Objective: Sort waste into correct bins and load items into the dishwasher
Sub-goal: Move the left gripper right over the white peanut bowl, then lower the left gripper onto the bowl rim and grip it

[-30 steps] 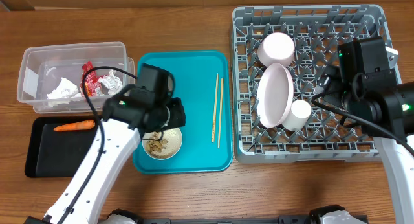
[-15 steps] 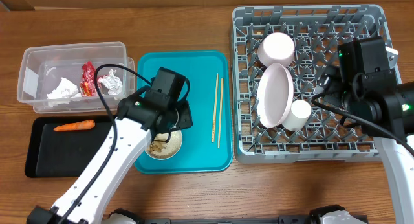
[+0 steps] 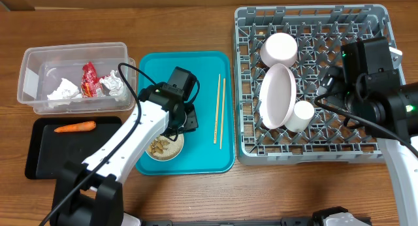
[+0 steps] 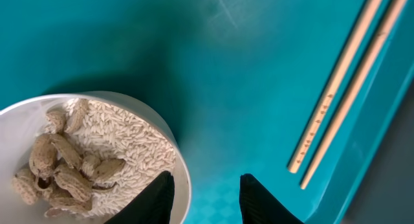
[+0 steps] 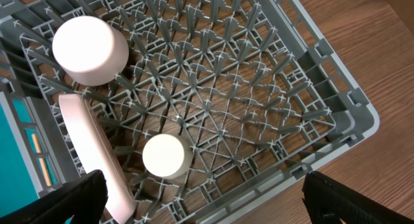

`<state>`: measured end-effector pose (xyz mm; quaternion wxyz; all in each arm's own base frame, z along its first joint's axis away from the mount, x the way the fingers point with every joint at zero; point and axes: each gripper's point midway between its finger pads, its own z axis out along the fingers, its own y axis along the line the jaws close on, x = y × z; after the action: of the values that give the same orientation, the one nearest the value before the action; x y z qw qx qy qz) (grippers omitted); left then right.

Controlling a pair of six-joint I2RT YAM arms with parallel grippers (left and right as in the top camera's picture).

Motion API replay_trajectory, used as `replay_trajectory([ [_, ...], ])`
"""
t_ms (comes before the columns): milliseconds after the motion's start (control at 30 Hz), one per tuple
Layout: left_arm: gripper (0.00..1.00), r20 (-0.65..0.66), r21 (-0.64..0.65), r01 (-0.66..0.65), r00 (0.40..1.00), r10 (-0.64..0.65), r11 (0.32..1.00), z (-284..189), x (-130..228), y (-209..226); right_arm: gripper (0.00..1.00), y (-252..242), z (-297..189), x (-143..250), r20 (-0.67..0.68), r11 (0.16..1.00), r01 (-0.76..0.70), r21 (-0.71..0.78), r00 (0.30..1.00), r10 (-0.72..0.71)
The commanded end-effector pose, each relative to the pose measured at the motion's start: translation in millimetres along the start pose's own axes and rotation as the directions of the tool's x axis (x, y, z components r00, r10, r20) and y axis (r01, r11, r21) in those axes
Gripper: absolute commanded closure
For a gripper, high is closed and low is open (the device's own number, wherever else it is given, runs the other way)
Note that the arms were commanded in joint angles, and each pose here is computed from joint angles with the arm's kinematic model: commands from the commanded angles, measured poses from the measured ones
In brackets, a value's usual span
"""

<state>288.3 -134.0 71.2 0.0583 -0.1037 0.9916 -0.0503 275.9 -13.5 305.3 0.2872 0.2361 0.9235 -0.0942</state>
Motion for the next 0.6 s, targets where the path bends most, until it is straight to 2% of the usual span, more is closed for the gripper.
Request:
replay_trajectory([
  [0,0.64,-0.020,-0.033,0.005,1.000,-0.005,0.999,11,1,1,0.00,0,-5,-5,0.018,1.000,-0.001,-0.013,1.000,0.001],
  [400,0.64,-0.096,-0.082,0.003,0.995,-0.011,0.997,35,10,7,0.00,0,-5,-5,0.018,1.000,-0.001,-0.013,1.000,0.001],
  [567,0.69,-0.122,-0.092,-0.007,0.992,-0.004,0.996,40,16,6,0.00,0,-5,-5,0.018,1.000,-0.001,-0.013,1.000,0.001],
])
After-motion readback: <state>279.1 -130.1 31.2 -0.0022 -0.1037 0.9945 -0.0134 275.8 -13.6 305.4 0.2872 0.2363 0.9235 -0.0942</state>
